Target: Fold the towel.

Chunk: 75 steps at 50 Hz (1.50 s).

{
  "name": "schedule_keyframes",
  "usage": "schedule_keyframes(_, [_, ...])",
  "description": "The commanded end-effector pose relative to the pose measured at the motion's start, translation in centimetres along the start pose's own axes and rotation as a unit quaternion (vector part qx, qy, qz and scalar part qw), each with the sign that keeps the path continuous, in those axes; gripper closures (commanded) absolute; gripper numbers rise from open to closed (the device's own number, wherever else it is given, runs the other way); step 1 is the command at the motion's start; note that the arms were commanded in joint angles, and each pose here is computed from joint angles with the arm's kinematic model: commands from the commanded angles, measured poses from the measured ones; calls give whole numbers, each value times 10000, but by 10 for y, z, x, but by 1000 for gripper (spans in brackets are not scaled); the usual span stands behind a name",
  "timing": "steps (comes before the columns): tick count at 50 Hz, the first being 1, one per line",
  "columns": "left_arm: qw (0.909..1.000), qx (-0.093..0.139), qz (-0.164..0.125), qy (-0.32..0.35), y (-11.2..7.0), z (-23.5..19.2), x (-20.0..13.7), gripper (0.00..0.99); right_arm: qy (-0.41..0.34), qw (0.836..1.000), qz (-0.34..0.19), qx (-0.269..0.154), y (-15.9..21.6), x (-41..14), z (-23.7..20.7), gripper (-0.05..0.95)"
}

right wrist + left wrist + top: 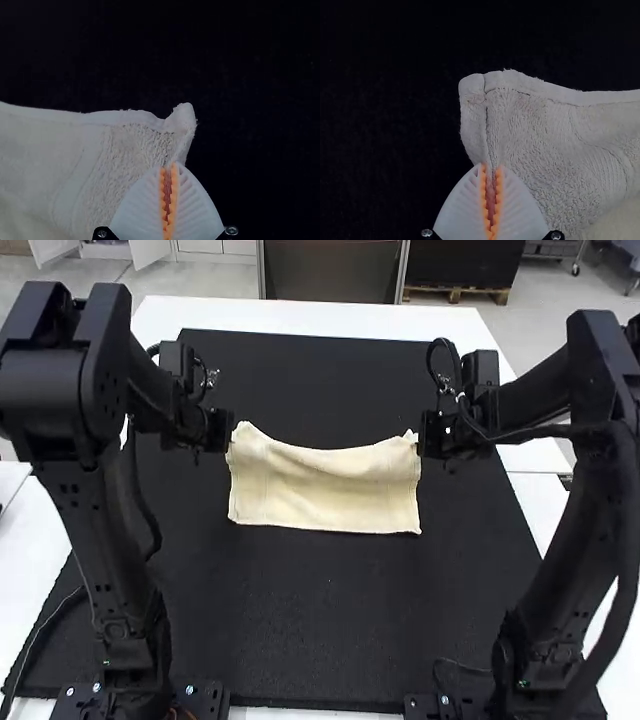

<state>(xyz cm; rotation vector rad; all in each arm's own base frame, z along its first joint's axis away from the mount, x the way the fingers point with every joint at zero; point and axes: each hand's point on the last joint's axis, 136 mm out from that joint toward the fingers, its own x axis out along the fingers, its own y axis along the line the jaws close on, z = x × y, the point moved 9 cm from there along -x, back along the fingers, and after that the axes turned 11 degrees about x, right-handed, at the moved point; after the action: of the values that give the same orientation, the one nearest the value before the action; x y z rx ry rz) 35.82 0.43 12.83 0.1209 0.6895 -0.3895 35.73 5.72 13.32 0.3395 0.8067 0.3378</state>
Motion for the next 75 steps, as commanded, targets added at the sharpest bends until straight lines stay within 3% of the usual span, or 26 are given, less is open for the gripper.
schedule_keyframes(1, [9999,72,41,-119,-1,2,-11,982,-138,9998,54,105,-3,-14,4,918])
schedule_keyframes(31, [9999,87,49,-116,-20,-15,-42,982,78,9994,85,316,-10,-37,-27,918])
schedule_keyframes(55, [10000,44,16,78,-31,-43,-47,982,401,9980,47,489,-18,-35,-64,918])
schedule_keyframes(75, [9996,109,262,51,-36,-69,-43,980,406,9980,59,485,-23,-29,-82,918])
